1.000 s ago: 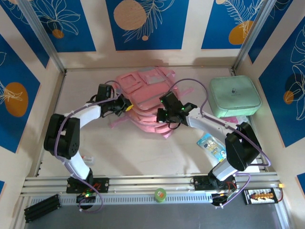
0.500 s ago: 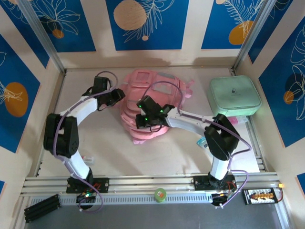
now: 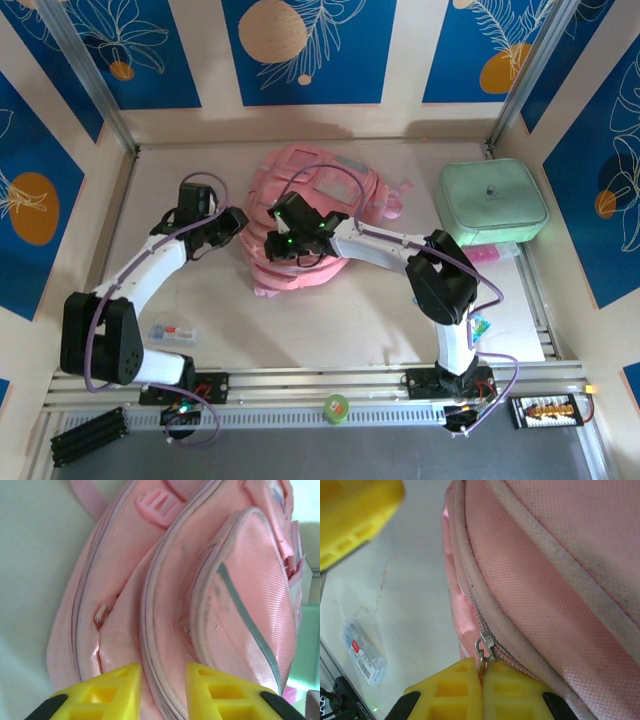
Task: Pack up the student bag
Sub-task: Zip the student bag at the center of the table.
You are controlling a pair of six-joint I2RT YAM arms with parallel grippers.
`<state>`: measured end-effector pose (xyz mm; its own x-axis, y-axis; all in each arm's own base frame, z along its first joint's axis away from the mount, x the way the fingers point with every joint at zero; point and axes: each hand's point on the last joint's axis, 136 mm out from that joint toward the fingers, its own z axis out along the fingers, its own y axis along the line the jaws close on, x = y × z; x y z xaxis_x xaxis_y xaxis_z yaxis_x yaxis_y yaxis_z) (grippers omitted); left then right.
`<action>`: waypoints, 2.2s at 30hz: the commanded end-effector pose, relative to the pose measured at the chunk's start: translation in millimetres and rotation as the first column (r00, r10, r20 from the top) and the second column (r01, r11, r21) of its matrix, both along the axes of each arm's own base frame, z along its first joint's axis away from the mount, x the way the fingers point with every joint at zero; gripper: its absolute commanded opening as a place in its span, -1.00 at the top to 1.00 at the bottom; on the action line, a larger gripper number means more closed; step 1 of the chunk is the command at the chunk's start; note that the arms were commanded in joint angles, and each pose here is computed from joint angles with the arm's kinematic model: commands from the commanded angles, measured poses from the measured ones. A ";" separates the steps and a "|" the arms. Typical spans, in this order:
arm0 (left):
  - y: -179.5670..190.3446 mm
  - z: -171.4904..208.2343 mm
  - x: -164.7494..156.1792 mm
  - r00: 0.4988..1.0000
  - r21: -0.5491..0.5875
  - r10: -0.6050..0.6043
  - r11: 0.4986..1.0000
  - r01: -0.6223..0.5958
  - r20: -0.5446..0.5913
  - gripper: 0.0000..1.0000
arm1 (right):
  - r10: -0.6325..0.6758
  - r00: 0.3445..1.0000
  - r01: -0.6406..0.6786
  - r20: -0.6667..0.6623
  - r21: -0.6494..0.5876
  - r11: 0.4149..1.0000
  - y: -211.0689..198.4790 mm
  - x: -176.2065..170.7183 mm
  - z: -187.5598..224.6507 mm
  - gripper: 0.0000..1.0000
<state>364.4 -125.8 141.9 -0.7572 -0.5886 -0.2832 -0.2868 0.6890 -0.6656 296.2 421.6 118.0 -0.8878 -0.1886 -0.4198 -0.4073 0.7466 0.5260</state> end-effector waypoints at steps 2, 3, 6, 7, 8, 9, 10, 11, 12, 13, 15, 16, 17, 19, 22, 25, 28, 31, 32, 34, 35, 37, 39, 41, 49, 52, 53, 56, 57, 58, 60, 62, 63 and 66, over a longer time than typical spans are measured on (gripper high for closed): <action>-6.8 -14.6 -0.7 0.998 -0.044 0.044 0.998 -0.046 -0.046 0.50 | 0.065 0.998 -0.066 0.024 0.089 0.994 20.2 -5.8 25.3 1.00; -9.4 -16.1 1.8 0.998 -0.058 0.041 0.997 -0.044 -0.040 0.50 | 0.065 0.998 -0.066 0.023 0.089 0.994 19.8 -5.9 25.6 1.00; -19.4 -14.9 10.3 0.999 -0.107 0.018 0.994 -0.020 -0.028 0.46 | 0.070 0.997 -0.072 0.019 0.095 0.993 19.7 -9.0 25.6 1.00; -21.8 -14.9 12.2 1.000 -0.114 0.012 0.993 -0.015 -0.025 0.44 | 0.073 0.997 -0.074 0.017 0.099 0.992 19.6 -9.7 25.4 1.00; -23.1 -14.6 13.8 1.000 -0.117 0.010 0.993 -0.013 -0.022 0.42 | 0.075 0.997 -0.076 0.018 0.102 0.992 19.7 -10.3 25.7 1.00; -23.0 -16.1 14.7 1.000 -0.113 0.011 0.993 -0.014 -0.025 0.40 | 0.081 0.997 -0.083 0.019 0.105 0.991 20.4 -12.0 25.9 1.00; -21.9 -17.8 16.0 0.999 -0.107 0.017 0.994 -0.020 -0.029 0.39 | 0.083 0.996 -0.085 0.022 0.107 0.991 20.6 -13.0 26.5 1.00; -21.7 -19.4 16.6 0.999 -0.104 0.019 0.994 -0.023 -0.033 0.39 | 0.085 0.996 -0.087 0.026 0.108 0.990 20.9 -13.2 27.3 1.00; -21.9 -21.4 17.4 0.999 -0.103 0.019 0.994 -0.023 -0.039 0.39 | 0.085 0.996 -0.088 0.028 0.104 0.991 20.4 -13.6 26.9 1.00; -22.3 -22.4 18.9 0.999 -0.102 0.019 0.995 -0.023 -0.040 0.43 | 0.087 0.996 -0.089 0.030 0.101 0.991 20.1 -14.4 26.5 1.00; -22.8 -24.5 20.6 0.999 -0.098 0.017 0.995 -0.022 -0.047 0.52 | 0.083 0.996 -0.085 0.035 0.085 0.993 17.6 -14.9 25.3 1.00; -21.7 -24.2 21.9 0.999 -0.091 0.020 0.996 -0.024 -0.046 0.54 | 0.076 0.996 -0.079 0.040 0.070 0.994 15.0 -14.8 24.4 1.00; -20.5 -23.4 22.7 0.999 -0.081 0.021 0.996 -0.025 -0.044 0.61 | 0.068 0.997 -0.070 0.045 0.053 0.996 12.3 -15.1 22.7 1.00; -16.5 -17.2 26.6 0.999 -0.057 0.028 0.998 -0.029 -0.027 0.77 | 0.043 0.998 -0.043 0.056 0.010 0.999 1.4 -16.3 18.3 1.00; -14.1 -7.1 32.0 1.000 -0.037 0.030 0.999 -0.030 0.003 1.00 | -0.013 0.997 0.018 0.078 -0.056 0.998 -22.6 -19.0 12.7 1.00; -12.5 -3.1 35.2 1.000 -0.025 0.028 0.999 -0.028 0.014 1.00 | -0.082 0.992 0.094 0.099 -0.123 0.988 -52.1 -23.1 6.1 1.00; -8.7 -1.3 37.6 0.999 -0.017 0.034 0.999 -0.034 0.023 1.00 | -0.157 0.979 0.181 0.133 -0.195 0.964 -84.7 -25.5 -0.6 1.00; -2.9 -1.2 40.3 0.999 -0.009 0.043 0.999 -0.043 0.028 1.00 | -0.226 0.959 0.266 0.173 -0.261 0.928 -118.7 -26.3 -6.1 1.00; -2.2 -0.3 40.8 0.999 -0.008 0.042 0.999 -0.042 0.031 1.00 | -0.245 0.952 0.288 0.182 -0.277 0.916 -128.7 -26.0 -8.1 1.00; 0.8 -1.0 42.5 0.999 -0.005 0.044 0.999 -0.044 0.029 1.00 | -0.287 0.937 0.337 0.198 -0.302 0.892 -148.4 -23.9 -10.0 1.00; 1.9 -0.7 43.3 0.999 -0.004 0.044 0.999 -0.044 0.030 1.00 | -0.309 0.930 0.359 0.199 -0.310 0.880 -158.2 -21.8 -11.0 1.00; 3.4 -0.3 44.4 0.999 0.001 0.042 0.999 -0.042 0.032 1.00 | -0.348 0.916 0.396 0.198 -0.315 0.863 -173.3 -17.3 -10.3 1.00; 4.1 -0.3 45.0 0.999 0.008 0.034 0.999 -0.035 0.032 1.00 | -0.381 0.905 0.424 0.192 -0.309 0.851 -184.7 -12.5 -9.4 1.00; 5.1 0.4 46.2 0.999 0.019 0.023 1.000 -0.023 0.031 1.00 | -0.398 0.898 0.437 0.185 -0.292 0.851 -190.2 -8.0 -6.4 1.00; 9.9 9.0 52.7 0.999 0.086 -0.049 0.995 0.047 0.016 0.99 | -0.135 0.974 0.161 0.182 -0.135 0.978 -130.6 -10.9 22.7 1.00; 24.6 10.1 49.6 1.000 0.127 -0.017 0.992 0.017 -0.001 0.46 | -0.097 0.979 0.120 0.178 -0.120 0.985 -112.3 -7.9 26.5 1.00; 35.0 10.2 47.6 1.000 0.153 0.013 0.988 -0.012 -0.004 0.33 | -0.091 0.979 0.113 0.180 -0.116 0.987 -105.9 -5.2 27.9 1.00; 61.6 13.2 41.0 0.996 0.176 0.090 0.980 -0.090 0.007 0.12 | -0.059 0.980 0.076 0.191 -0.083 0.994 -82.5 0.9 34.7 1.00; 66.4 15.1 38.4 0.994 0.168 0.105 0.980 -0.105 0.013 0.07 | -0.043 0.980 0.057 0.194 -0.068 0.996 -72.9 2.6 36.5 1.00; 68.2 17.4 36.2 0.994 0.160 0.111 0.981 -0.113 0.017 0.05 | -0.032 0.981 0.043 0.192 -0.056 0.997 -64.8 4.1 37.9 1.00; 64.8 21.3 30.3 0.994 0.124 0.111 0.986 -0.112 0.019 0.02 | 0.001 0.983 0.006 0.184 -0.040 0.999 -46.2 5.6 37.5 1.00; 56.5 20.0 24.2 0.994 0.060 0.106 0.993 -0.106 0.008 0.00 | 0.030 0.982 -0.024 0.186 -0.035 0.999 -30.2 6.4 37.1 1.00; 51.8 18.6 21.8 0.995 0.022 0.104 0.994 -0.105 0.004 0.00 | 0.046 0.982 -0.041 0.184 -0.034 0.999 -22.5 5.8 36.0 1.00; 42.9 16.5 20.1 0.997 -0.035 0.082 0.996 -0.082 0.010 -0.01 | 0.081 0.980 -0.077 0.183 -0.027 0.997 -6.1 3.1 35.4 1.00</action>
